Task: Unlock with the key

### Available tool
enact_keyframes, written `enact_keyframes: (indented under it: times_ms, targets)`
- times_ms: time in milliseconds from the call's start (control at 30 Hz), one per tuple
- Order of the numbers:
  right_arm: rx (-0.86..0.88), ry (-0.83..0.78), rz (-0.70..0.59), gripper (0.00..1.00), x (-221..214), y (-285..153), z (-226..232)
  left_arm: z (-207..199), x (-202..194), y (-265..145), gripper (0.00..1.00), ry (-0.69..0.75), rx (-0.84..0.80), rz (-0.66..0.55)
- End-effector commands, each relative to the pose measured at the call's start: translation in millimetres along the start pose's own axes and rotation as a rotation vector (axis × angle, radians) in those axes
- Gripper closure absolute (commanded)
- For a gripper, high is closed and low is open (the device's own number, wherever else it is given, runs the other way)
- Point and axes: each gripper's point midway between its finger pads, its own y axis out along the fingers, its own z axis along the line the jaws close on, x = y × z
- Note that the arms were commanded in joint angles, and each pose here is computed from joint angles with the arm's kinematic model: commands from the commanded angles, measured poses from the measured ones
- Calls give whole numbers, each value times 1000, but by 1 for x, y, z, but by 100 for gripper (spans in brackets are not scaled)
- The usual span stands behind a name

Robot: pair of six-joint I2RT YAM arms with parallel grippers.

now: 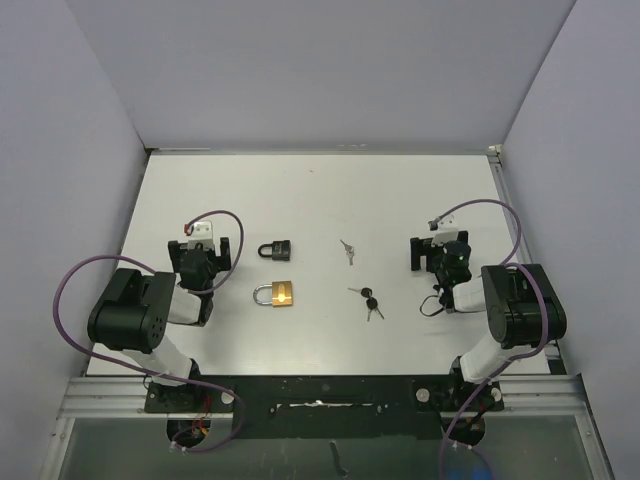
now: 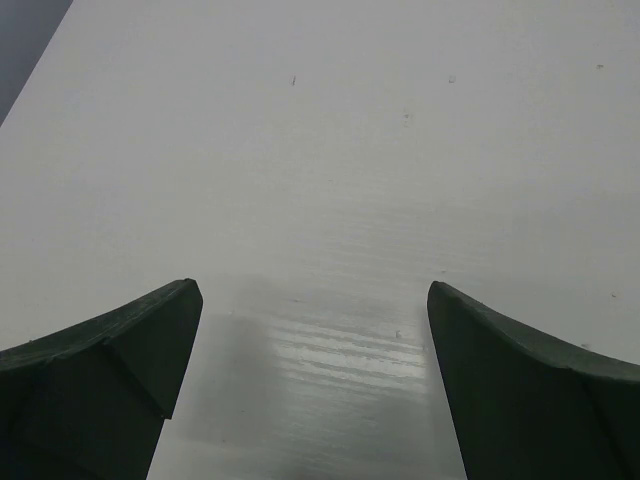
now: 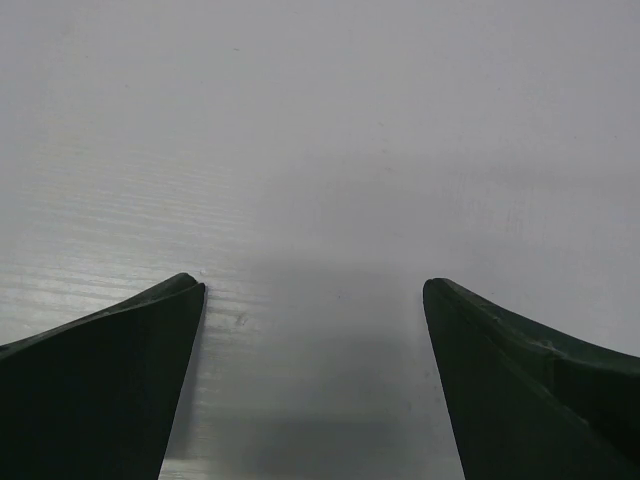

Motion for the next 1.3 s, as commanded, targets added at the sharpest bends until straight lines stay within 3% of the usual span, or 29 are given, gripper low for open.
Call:
enact_keyframes:
  times_ms: [0,1267]
  targets:
    - [-19,-9,-94,2,28,4,-5,0,22,5,2,-37,4,-68]
    - [6,7,-90,2,29,7,-4,0,22,6,2,-36,4,-68]
